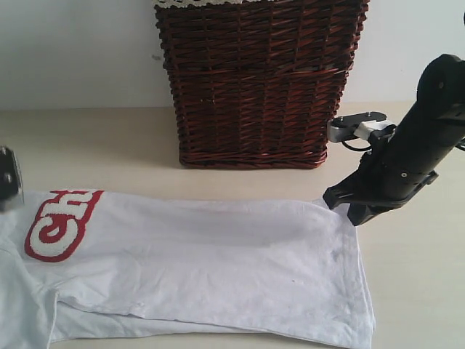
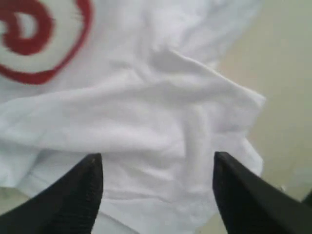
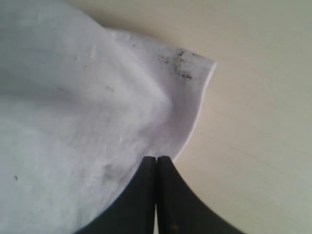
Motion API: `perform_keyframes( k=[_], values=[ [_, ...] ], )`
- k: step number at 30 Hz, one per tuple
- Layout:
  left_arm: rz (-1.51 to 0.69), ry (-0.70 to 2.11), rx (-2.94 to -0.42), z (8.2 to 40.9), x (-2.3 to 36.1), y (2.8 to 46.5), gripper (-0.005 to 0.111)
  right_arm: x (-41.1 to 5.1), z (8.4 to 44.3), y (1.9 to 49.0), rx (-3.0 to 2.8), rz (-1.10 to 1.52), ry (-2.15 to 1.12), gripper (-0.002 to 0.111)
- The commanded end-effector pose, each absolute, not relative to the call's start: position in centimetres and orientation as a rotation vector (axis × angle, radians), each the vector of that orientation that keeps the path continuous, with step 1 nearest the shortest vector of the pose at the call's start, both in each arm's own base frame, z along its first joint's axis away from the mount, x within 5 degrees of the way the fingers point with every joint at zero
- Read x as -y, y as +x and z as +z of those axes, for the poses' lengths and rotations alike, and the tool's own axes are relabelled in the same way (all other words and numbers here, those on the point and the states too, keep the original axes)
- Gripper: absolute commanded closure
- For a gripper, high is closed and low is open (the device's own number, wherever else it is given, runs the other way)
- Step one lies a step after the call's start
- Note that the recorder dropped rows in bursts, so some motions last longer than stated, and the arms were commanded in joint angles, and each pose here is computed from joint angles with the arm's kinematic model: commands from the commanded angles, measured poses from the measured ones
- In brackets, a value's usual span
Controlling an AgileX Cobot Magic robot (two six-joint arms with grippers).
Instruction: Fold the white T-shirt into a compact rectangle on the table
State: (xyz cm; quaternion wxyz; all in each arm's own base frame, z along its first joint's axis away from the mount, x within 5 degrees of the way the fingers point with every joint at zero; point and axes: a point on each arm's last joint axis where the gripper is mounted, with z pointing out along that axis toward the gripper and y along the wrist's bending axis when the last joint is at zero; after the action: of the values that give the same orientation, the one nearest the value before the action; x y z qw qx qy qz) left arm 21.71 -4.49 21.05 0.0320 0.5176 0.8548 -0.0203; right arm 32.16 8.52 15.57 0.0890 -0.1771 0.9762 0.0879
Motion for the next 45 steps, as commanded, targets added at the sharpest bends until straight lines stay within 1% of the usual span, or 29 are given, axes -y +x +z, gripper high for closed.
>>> perform_keyframes(
  k=[1, 5, 8, 10, 11, 14, 20, 25, 27, 30, 31, 32, 35, 37, 38, 40, 42, 43, 44, 45],
  values=[
    [-0.012, 1.981, -2.544, 18.7, 5.3, 18.5, 0.041, -8.6, 16.0, 32.2, -2.895, 0.289, -0.506, 0.108],
    [0.036, 2.195, -2.414, 16.3, 5.8, 16.3, 0.041, -8.6, 16.0, 32.2, -2.894, 0.295, -0.502, 0.108],
    [0.040, 2.276, -2.296, 15.3, 6.6, 15.4, 0.041, -8.6, 16.0, 32.2, -2.894, 0.295, -0.502, 0.108],
    [0.040, 2.315, -2.251, 14.8, 7.0, 14.7, 0.039, -8.6, 16.0, 32.2, -2.894, 0.295, -0.502, 0.108],
    [0.038, 2.338, -2.236, 14.5, 7.2, 14.4, 0.035, -8.6, 16.0, 32.2, -2.894, 0.295, -0.502, 0.108],
    [0.044, 2.335, -2.226, 14.0, 7.2, 13.8, 0.031, -8.6, 16.0, 32.2, -2.892, 0.293, -0.514, 0.108],
    [0.041, 2.317, -2.229, 12.6, 6.6, 12.7, 0.031, -8.6, 16.0, 32.2, -2.894, 0.299, -0.510, 0.108],
    [0.152, 2.299, -2.112, 12.4, 6.7, 13.6, 0.033, -8.6, 16.0, 32.2, -2.898, 0.300, -0.512, 0.108],
    [0.190, 2.282, -2.097, 12.5, 6.7, 13.9, 0.040, -8.6, 16.0, 32.1, -2.901, 0.301, -0.513, 0.108],
    [0.205, 2.299, -2.090, 12.4, 6.5, 13.9, 0.059, -8.7, 16.0, 32.2, -2.900, 0.304, -0.510, 0.108],
    [0.202, 2.304, -2.096, 12.3, 6.4, 13.7, 0.063, -8.7, 16.0, 32.2, -2.899, 0.303, -0.514, 0.108],
    [0.198, 2.311, -2.101, 12.2, 6.3, 13.5, 0.065, -8.7, 16.0, 32.2, -2.898, 0.303, -0.515, 0.108],
    [0.217, 2.355, -2.081, 11.9, 6.0, 13.2, 0.063, -8.7, 16.0, 32.2, -2.896, 0.307, -0.519, 0.108],
    [0.262, 2.401, -2.029, 12.0, 5.8, 13.4, 0.066, -8.7, 16.0, 32.2, -2.896, 0.309, -0.517, 0.108],
    [0.282, 2.417, -2.003, 12.1, 5.8, 13.6, 0.069, -8.7, 16.0, 32.1, -2.898, 0.312, -0.515, 0.108],
    [0.324, 2.439, -1.954, 12.4, 5.9, 14.1, 0.081, -8.7, 16.0, 32.1, -2.898, 0.312, -0.515, 0.108],
    [0.358, 2.453, -1.914, 12.7, 6.0, 14.6, 0.098, -8.7, 16.0, 32.1, -2.898, 0.312, -0.515, 0.108],
    [0.367, 2.452, -1.898, 12.7, 6.0, 14.7, 0.103, -8.7, 16.0, 32.1, -2.896, 0.312, -0.524, 0.108],
    [0.380, 2.458, -1.882, 12.8, 6.1, 14.9, 0.106, -8.7, 16.0, 32.1, -2.895, 0.311, -0.528, 0.108],
    [0.397, 2.471, -1.862, 12.9, 6.0, 15.0, 0.106, -8.7, 16.0, 32.1, -2.895, 0.311, -0.528, 0.108]
  ],
)
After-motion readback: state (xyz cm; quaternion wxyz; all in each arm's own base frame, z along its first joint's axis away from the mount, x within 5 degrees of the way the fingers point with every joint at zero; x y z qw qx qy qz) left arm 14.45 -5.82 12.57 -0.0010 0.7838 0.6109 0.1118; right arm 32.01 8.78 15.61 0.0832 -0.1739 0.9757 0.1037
